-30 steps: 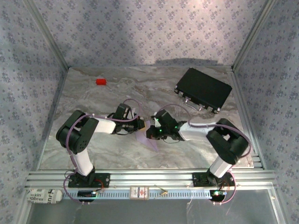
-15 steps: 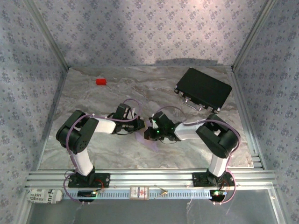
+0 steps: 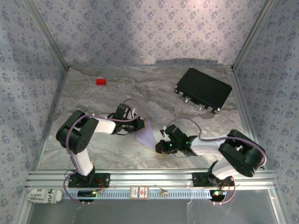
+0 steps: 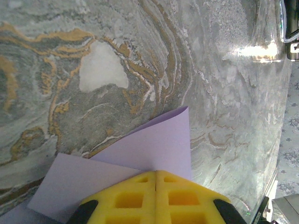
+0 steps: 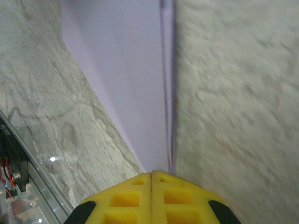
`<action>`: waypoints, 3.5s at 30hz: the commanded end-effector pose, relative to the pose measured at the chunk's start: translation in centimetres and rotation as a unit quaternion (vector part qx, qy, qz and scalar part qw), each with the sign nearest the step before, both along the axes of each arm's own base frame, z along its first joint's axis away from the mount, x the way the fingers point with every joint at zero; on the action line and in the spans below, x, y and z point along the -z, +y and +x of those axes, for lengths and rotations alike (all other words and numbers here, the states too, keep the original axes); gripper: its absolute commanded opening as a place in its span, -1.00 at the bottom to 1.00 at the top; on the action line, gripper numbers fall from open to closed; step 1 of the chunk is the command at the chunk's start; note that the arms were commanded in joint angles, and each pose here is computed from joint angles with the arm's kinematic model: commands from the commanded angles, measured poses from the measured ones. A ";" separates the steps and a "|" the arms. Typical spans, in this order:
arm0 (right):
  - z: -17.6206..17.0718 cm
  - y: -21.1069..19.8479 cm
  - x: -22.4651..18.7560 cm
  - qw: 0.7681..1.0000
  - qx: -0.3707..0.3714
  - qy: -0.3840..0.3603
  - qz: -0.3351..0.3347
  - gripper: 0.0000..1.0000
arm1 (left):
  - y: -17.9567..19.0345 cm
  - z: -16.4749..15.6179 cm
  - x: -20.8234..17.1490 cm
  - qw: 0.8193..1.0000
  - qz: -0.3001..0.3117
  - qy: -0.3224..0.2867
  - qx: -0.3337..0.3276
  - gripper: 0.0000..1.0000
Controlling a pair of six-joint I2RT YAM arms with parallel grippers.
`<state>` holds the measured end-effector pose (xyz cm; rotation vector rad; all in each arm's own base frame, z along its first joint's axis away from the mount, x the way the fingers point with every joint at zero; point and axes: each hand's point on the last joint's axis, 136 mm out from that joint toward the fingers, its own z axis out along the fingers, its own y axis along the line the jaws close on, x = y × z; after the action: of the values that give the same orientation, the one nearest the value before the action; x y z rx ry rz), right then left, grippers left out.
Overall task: Fold a paper plane with a square sheet of paper (pick it up from the middle)
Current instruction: Fourth fold the wing at the center of the table, then turn over the paper at the center of the table.
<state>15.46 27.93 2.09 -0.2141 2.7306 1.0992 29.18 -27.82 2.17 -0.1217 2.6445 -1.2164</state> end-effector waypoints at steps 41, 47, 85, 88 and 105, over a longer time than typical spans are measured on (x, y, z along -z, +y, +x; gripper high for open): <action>-0.2 -1.2 0.0 0.994 0.082 0.073 -0.021 -0.38 | 3.1 -1.1 3.3 0.996 0.046 0.055 -0.058 -0.89; -0.1 -0.9 -0.2 0.994 0.079 0.076 -0.015 -0.38 | 3.0 -1.0 3.3 0.996 0.043 0.055 -0.061 -0.89; 1.9 0.3 -1.6 0.996 0.074 0.041 0.035 -0.88 | 2.2 -0.5 1.2 0.997 0.007 0.040 -0.062 -0.83; 1.9 0.3 -1.8 0.996 0.071 0.037 0.037 -0.92 | 1.8 -0.3 0.3 0.998 -0.002 0.031 -0.056 -0.78; 1.9 -1.4 -2.3 0.997 0.069 0.006 0.027 -0.94 | 1.5 -0.5 -5.0 0.999 -0.011 -0.032 -0.025 -0.10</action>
<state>17.70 27.49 5.12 0.0024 2.6617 1.1805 28.76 -26.34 6.13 -0.1919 2.5722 -1.2311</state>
